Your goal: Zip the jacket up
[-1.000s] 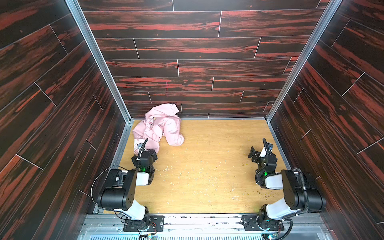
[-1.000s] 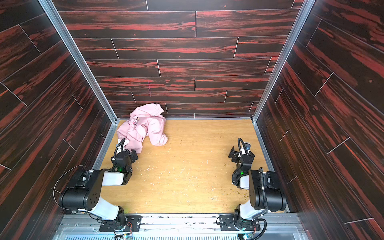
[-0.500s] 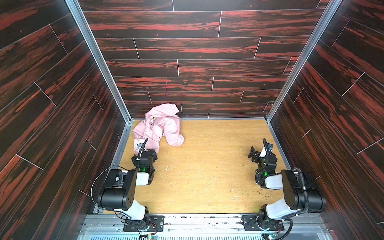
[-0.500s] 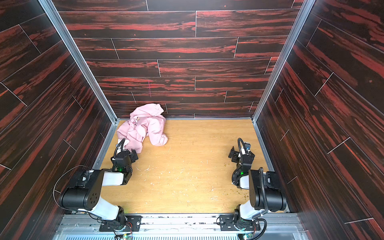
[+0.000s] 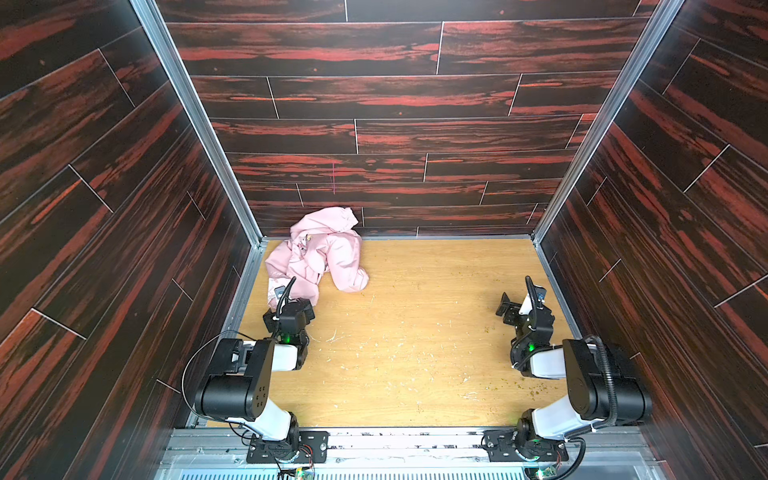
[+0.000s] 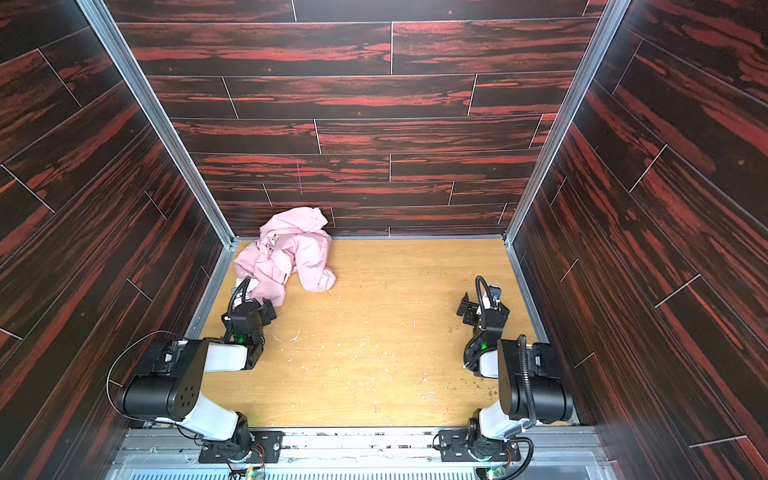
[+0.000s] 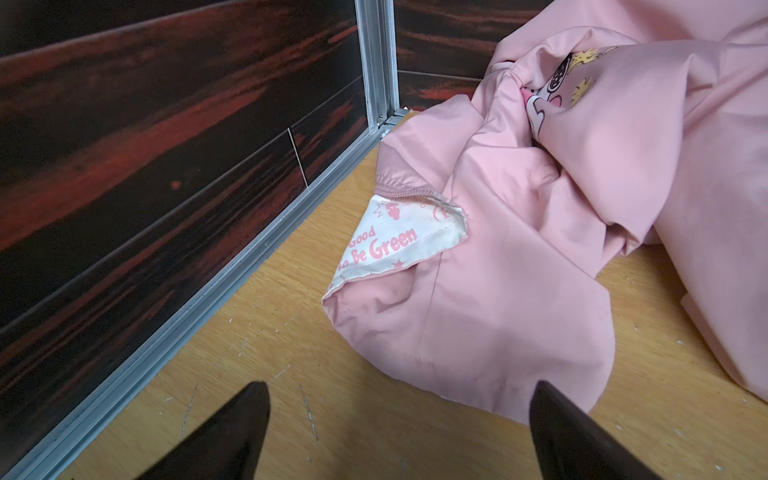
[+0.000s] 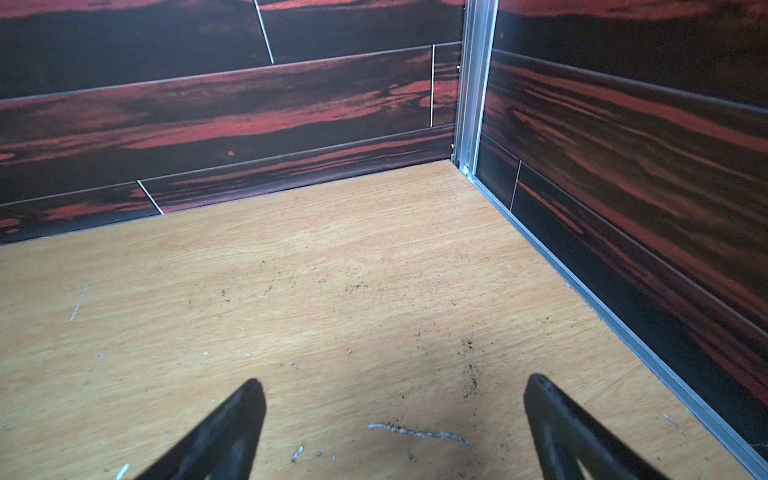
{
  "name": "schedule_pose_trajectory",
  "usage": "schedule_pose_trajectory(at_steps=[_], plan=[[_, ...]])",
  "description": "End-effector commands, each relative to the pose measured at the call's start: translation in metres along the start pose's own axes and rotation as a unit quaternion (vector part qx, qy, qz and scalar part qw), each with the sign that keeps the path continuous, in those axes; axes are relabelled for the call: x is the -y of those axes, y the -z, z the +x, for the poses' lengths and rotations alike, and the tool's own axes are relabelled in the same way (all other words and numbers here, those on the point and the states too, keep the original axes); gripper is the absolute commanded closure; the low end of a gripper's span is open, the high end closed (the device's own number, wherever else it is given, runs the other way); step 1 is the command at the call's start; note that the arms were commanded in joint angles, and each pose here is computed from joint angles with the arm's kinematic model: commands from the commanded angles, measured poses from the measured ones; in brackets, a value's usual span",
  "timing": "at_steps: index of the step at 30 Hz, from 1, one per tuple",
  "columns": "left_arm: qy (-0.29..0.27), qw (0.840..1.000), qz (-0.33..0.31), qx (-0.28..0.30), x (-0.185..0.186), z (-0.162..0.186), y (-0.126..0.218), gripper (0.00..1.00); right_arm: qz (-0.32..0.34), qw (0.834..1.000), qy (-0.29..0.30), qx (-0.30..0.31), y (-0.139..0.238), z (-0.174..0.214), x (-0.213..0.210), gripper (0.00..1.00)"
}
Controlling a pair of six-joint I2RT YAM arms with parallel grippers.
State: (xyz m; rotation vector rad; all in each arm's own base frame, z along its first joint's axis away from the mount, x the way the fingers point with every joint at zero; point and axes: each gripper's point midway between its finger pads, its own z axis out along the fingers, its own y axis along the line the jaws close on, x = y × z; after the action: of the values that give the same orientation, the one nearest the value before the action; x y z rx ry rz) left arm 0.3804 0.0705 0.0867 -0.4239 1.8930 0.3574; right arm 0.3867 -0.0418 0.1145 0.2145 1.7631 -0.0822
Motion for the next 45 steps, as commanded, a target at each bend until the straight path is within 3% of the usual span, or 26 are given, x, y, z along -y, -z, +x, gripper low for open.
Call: schedule_pose_trajectory(at_steps=[1, 21, 26, 30, 32, 35, 40, 45], plan=[[0.01, 1.0, 0.001, 0.016, -0.001, -0.013, 0.002, 0.0, 0.0, 1.0, -0.001, 0.009, 0.001, -0.002, -0.001, 0.01], [0.011, 1.0, 0.002, 0.018, -0.001, -0.014, 0.003, 0.0, 0.002, 1.0, -0.005, 0.013, 0.002, -0.003, -0.001, 0.02], [0.005, 1.0, -0.008, 0.023, -0.003, -0.035, 0.004, 0.0, 0.007, 1.0, -0.011, 0.026, 0.012, -0.015, 0.004, 0.01], [0.018, 1.0, -0.014, 0.005, -0.009, -0.064, 0.022, 0.0, 0.053, 0.998, -0.035, 0.029, 0.023, -0.052, 0.017, 0.01], [0.056, 0.998, -0.014, 0.019, -0.013, -0.084, 0.033, 0.0, 0.065, 0.997, -0.051, 0.007, 0.025, -0.067, 0.019, 0.01], [0.104, 0.994, -0.018, -0.005, -0.016, -0.103, 0.047, 0.0, 0.078, 0.992, -0.083, -0.051, 0.026, -0.085, 0.019, 0.01], [0.156, 0.986, -0.02, -0.055, -0.013, -0.131, 0.059, 0.0, 0.063, 0.969, -0.134, -0.199, 0.018, -0.098, 0.003, 0.01], [0.175, 0.979, 0.013, -0.102, 0.009, -0.158, 0.056, 0.0, -0.034, 0.945, -0.182, -0.269, 0.005, -0.102, -0.038, 0.05]])
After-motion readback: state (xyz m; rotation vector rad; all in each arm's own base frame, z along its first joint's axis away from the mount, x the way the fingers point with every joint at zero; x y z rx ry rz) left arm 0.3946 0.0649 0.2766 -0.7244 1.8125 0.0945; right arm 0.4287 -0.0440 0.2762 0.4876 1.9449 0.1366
